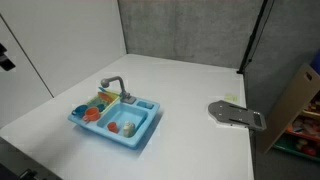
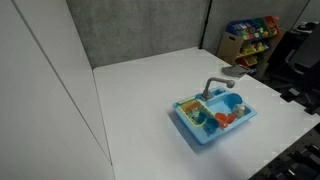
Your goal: Pick up the blue mug and drop it in the sink
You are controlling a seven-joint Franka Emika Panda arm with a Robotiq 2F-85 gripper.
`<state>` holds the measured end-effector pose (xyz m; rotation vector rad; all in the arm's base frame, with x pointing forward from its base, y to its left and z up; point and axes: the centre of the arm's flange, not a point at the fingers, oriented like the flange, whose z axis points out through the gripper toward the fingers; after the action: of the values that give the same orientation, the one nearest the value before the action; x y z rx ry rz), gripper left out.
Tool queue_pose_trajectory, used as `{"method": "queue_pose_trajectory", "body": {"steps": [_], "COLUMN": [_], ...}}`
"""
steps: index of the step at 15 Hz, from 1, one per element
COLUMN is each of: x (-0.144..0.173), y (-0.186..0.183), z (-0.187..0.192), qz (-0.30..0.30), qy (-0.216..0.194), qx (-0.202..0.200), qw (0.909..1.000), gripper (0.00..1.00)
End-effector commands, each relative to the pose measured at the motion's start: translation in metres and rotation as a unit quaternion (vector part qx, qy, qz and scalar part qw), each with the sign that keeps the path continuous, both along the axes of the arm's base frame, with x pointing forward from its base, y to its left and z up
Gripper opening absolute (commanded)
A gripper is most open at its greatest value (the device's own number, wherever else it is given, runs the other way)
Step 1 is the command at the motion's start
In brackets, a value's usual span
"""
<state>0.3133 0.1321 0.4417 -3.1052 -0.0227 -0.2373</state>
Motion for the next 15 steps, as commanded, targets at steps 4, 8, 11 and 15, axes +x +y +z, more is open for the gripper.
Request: {"method": "queue_pose_trajectory", "body": {"steps": [4, 8, 11, 15], "x": [0.0000, 0.0000, 0.0000, 0.0024], "y": [0.0000, 0.0000, 0.0000, 0.0001], "z": [0.0000, 0.0000, 0.0000, -0.0002], "qz": [0.000, 0.000, 0.000, 0.000], "qy": [0.000, 0.000, 0.000, 0.003], "qx": [0.000, 0.000, 0.000, -0.001], "qw": [1.0000, 1.0000, 1.0000, 1.0000], "gripper": [1.00, 1.00, 1.00, 1.00]}}
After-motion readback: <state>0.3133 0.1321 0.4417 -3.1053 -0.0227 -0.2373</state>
